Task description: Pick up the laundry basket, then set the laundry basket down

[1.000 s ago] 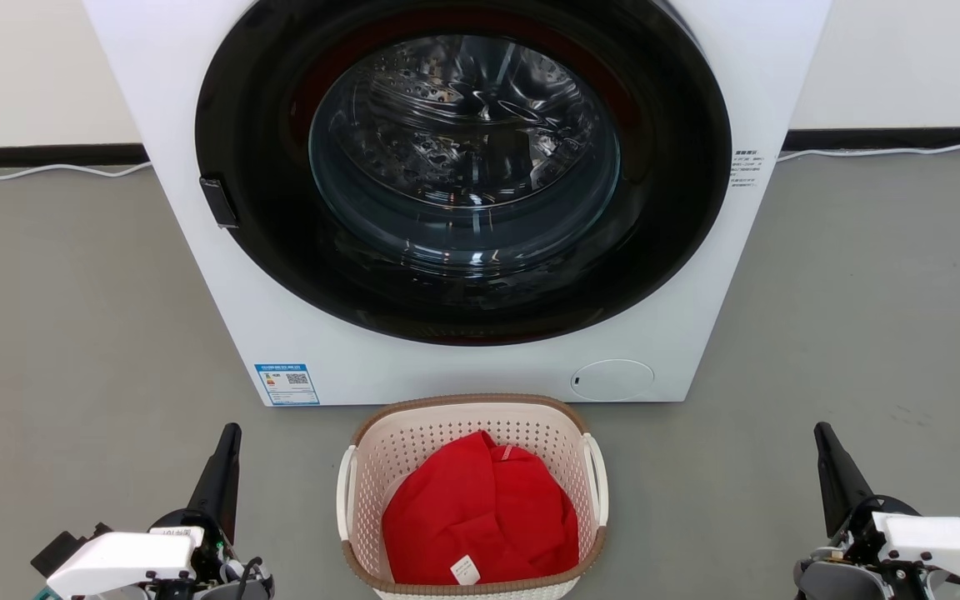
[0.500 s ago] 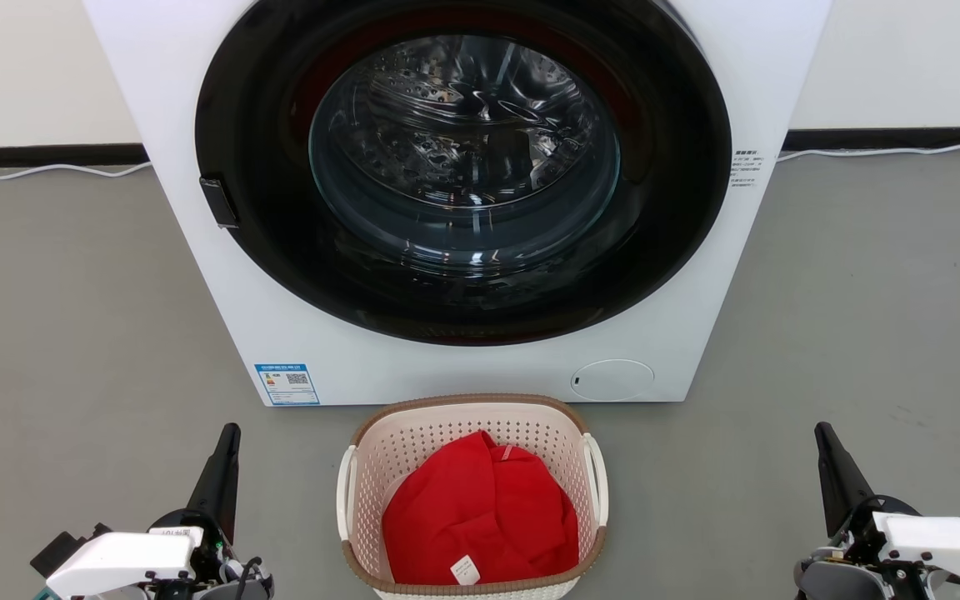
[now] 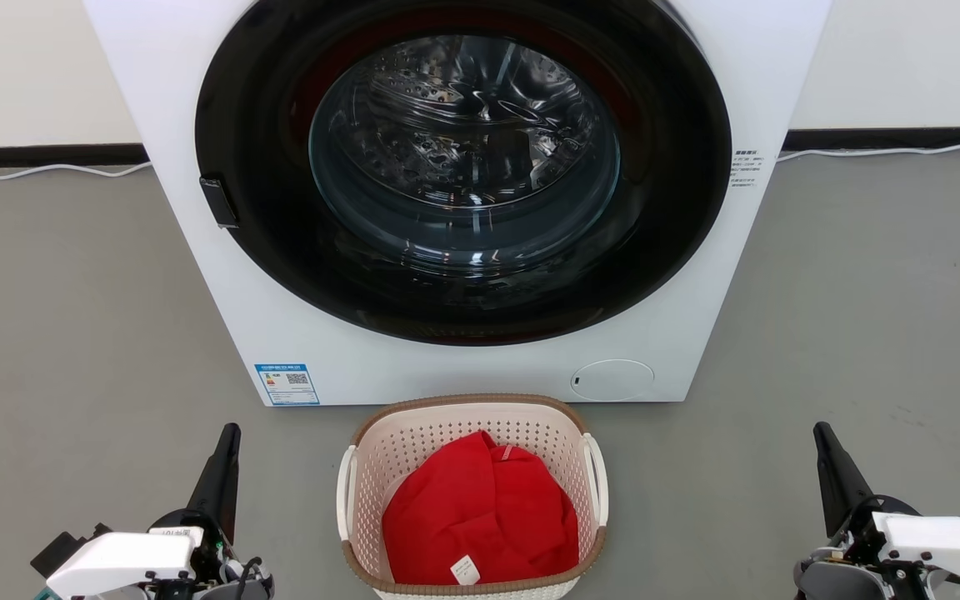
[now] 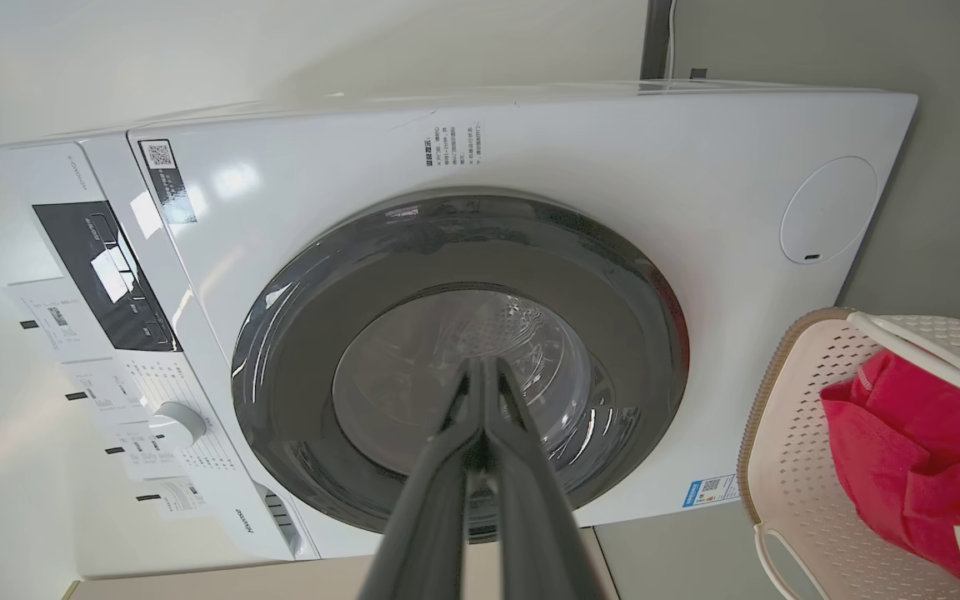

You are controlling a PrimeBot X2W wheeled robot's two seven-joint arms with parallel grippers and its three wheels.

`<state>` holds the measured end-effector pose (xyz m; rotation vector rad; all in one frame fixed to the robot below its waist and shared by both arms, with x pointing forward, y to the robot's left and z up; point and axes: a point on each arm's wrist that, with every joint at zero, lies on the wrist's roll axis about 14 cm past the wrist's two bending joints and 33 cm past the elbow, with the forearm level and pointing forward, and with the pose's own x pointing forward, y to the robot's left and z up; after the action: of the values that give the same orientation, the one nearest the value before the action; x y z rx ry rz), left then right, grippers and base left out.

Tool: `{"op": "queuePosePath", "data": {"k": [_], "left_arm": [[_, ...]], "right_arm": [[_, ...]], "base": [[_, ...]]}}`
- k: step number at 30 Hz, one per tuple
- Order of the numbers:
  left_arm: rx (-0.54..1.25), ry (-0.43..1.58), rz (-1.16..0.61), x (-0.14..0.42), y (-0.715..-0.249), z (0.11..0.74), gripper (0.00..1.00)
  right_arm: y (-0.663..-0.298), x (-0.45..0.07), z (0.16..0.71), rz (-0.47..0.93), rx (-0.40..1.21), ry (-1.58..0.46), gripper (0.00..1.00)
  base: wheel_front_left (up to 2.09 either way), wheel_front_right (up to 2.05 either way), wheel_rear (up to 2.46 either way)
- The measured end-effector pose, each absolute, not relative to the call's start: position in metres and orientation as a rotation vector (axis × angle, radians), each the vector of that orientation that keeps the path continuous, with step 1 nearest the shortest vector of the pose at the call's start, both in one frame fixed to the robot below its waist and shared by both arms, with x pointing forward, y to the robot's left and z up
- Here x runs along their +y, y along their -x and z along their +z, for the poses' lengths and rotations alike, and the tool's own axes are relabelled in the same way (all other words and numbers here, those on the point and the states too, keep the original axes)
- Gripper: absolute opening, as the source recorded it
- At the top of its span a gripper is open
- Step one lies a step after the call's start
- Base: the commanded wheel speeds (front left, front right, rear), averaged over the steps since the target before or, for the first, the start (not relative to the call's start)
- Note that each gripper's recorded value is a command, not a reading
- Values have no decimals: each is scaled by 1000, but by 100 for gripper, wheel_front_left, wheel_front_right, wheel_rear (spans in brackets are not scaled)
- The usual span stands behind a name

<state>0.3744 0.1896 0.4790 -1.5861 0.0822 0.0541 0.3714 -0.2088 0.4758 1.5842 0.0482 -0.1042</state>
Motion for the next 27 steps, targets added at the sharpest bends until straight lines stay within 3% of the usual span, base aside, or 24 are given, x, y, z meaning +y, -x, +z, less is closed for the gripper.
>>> {"op": "queuePosePath", "data": {"k": [27], "left_arm": [[84,1586,53,189,-374,479,0]], "right_arm": [[-371,-209,476,-103,49,-1585,0]], "base": [[0,0,0]]}}
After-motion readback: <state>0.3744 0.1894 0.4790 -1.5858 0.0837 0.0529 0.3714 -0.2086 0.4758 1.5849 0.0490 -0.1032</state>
